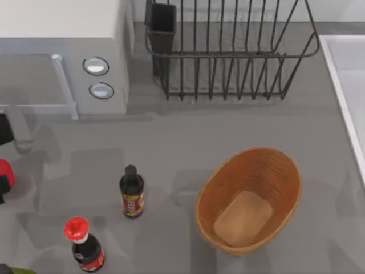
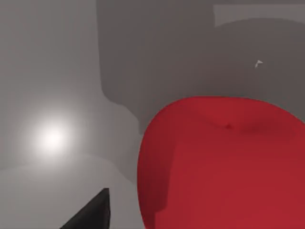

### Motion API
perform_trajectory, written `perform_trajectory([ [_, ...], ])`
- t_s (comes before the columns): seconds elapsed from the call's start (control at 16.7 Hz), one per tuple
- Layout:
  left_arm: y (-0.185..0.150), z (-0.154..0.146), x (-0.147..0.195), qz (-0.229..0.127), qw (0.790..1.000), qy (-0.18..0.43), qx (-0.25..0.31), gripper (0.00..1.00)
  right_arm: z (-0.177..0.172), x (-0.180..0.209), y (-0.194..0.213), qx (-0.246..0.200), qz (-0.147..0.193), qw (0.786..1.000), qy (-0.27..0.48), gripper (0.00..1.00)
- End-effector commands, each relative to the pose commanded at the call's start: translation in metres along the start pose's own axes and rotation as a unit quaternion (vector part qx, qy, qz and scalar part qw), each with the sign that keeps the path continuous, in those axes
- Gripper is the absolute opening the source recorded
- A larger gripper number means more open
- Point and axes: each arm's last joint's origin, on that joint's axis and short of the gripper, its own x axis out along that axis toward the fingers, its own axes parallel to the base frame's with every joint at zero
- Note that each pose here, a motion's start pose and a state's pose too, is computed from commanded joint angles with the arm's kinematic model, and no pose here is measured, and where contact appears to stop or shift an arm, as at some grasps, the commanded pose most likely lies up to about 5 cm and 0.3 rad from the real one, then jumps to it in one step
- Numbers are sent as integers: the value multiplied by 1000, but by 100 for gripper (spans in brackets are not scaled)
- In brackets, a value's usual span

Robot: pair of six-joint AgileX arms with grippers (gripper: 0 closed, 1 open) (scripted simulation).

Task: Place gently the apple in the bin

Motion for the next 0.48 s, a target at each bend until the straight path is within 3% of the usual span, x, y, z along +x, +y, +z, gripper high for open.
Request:
perform_trajectory([
  [0.24,5,3,28,-1,1000,0,0,100,0,0,0,0,0,1000,0,100],
  [0.48,8,5,33,0,1000,0,0,100,0,0,0,0,0,1000,0,100],
])
